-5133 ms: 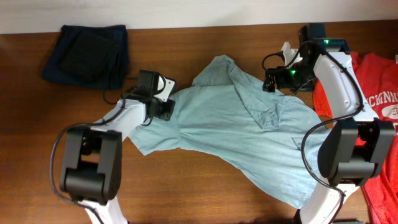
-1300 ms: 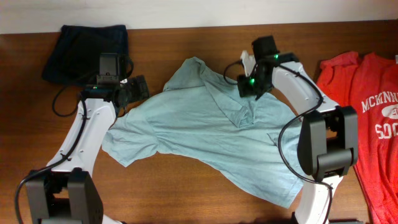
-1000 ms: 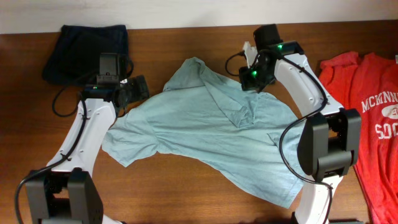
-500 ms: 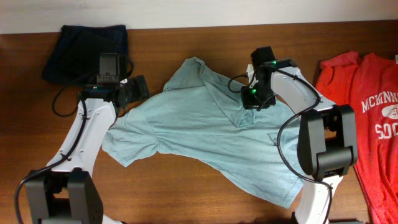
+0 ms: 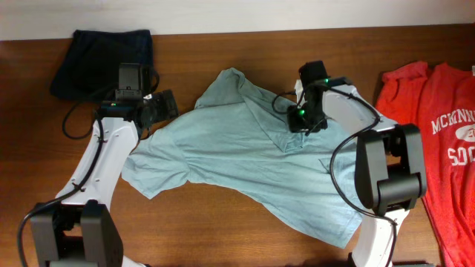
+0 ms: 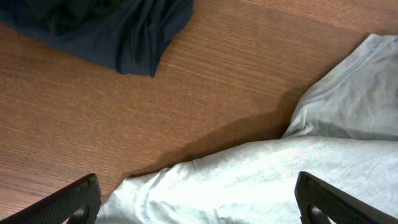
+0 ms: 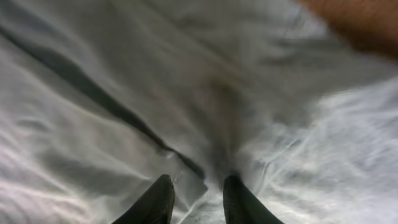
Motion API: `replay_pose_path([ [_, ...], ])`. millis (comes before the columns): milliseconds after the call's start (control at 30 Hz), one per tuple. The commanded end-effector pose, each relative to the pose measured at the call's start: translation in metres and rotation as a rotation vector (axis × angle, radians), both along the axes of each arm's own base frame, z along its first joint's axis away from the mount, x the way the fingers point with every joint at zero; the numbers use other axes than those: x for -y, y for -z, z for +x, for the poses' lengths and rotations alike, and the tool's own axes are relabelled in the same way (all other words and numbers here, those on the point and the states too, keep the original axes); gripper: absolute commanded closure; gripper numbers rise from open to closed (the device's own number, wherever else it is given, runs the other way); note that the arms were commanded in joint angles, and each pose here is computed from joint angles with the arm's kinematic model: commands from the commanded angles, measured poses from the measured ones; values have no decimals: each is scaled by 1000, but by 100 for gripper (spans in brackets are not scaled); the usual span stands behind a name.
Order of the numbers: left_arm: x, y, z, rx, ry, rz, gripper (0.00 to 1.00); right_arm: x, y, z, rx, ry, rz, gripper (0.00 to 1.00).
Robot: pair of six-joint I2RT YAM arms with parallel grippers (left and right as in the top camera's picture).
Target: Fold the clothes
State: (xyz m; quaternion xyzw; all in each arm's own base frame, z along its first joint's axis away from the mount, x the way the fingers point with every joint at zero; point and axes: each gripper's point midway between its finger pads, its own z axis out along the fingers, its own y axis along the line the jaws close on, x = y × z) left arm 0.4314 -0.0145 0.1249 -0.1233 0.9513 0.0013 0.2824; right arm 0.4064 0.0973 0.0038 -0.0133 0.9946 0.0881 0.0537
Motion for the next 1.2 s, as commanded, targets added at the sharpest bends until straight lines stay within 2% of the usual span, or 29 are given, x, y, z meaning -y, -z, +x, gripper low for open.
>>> replay_pose_path([
  [0,1,-3,1,7,4,-5,1,3,6,-4,-9,21,-11,68],
  [200,1,-3,1,7,4,-5,1,3,5,-4,-8,21,-10,68],
  [300,1,-3,1,7,4,-5,1,2,5,-4,-9,20,-4,62],
  [433,1,-3,1,7,4,-5,1,-2,4,-5,-13,17,16,62],
  [600,1,-3,1,7,4,-5,1,-2,4,-5,-13,17,16,68],
  [767,1,-3,1,7,4,-5,1,-2,4,-5,-13,15,19,69],
  [1067,1,-3,1,7,4,-5,1,-3,3,-2,4,-21,16,56],
  [1167,1,-3,1,7,4,-5,1,-3,2,0,14,-28,18,55],
])
